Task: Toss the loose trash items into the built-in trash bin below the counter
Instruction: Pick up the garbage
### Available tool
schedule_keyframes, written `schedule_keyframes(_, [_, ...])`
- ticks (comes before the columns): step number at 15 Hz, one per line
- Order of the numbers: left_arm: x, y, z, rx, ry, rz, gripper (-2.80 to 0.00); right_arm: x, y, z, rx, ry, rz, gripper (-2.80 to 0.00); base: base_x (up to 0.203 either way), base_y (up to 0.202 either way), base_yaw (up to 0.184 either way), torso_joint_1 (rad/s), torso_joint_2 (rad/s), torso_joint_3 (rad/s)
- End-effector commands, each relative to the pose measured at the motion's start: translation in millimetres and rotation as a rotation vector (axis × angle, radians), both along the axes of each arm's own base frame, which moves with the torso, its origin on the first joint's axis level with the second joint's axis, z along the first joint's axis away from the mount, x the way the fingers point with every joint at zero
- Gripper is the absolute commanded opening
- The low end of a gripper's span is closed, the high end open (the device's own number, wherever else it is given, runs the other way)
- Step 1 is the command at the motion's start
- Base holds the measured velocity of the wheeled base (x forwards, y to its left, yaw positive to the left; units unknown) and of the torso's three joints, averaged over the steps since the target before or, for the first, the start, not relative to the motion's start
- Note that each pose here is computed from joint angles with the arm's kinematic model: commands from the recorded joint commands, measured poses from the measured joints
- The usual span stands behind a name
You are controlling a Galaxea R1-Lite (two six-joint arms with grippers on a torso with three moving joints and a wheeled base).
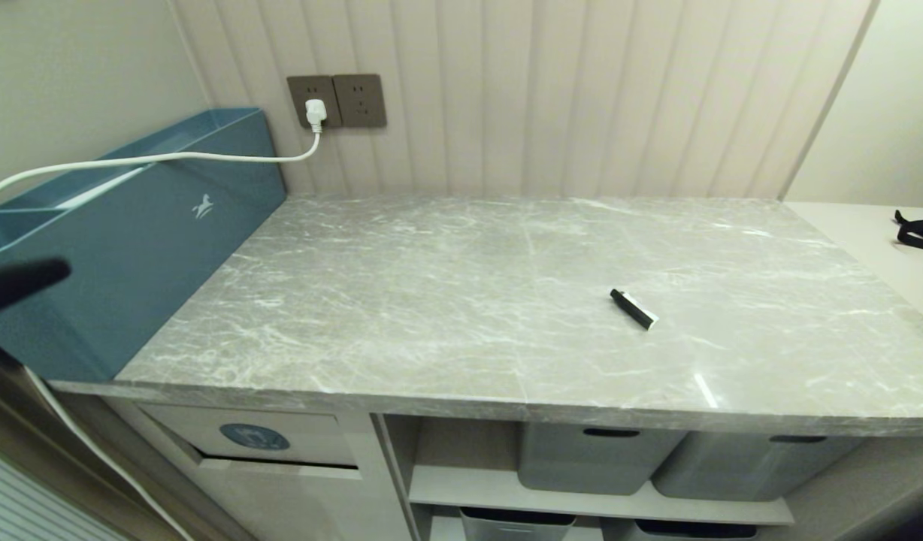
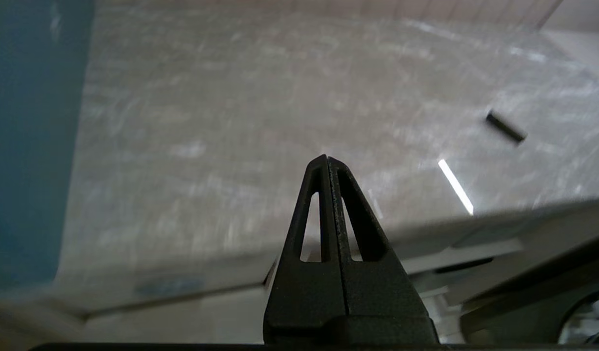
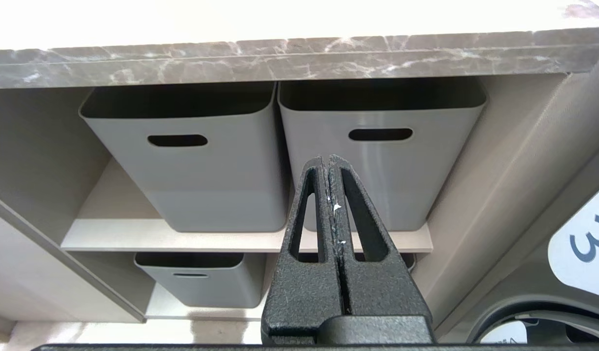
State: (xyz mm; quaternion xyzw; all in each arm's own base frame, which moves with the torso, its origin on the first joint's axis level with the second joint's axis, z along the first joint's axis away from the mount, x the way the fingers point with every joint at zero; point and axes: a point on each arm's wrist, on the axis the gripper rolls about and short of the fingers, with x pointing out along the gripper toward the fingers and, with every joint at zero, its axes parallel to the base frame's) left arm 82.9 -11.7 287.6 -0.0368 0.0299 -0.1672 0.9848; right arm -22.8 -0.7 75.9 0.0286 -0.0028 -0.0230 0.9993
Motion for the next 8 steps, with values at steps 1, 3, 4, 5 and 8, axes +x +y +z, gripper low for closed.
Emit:
schedule_keyframes(1, [-67,6,-43,0.005,-0.113,0.079,-2.8,0,0,0,0.0,0.001,0.0,-2.8,0.0,0.0,0.0,0.0,0.0,0.0])
schedule_keyframes(3, [-80,5,-110,0.026,-0.055,0.136,-2.8,0,0,0,0.0,0.001,0.0,-2.8,0.0,0.0,0.0,0.0,0.0,0.0])
schedule_keyframes(4, [-79,6,-139,0.045,-0.039,0.154,-2.8,0,0,0,0.0,0.001,0.0,-2.8,0.0,0.0,0.0,0.0,0.0,0.0])
schedule_keyframes(5, [-78,6,-163,0.079,-0.029,0.169,-2.8,0,0,0,0.0,0.001,0.0,-2.8,0.0,0.0,0.0,0.0,0.0,0.0])
schedule_keyframes(8, [-78,9,-190,0.178,0.028,0.272,-2.8,0,0,0,0.001,0.001,0.0,-2.8,0.0,0.0,0.0,0.0,0.0,0.0])
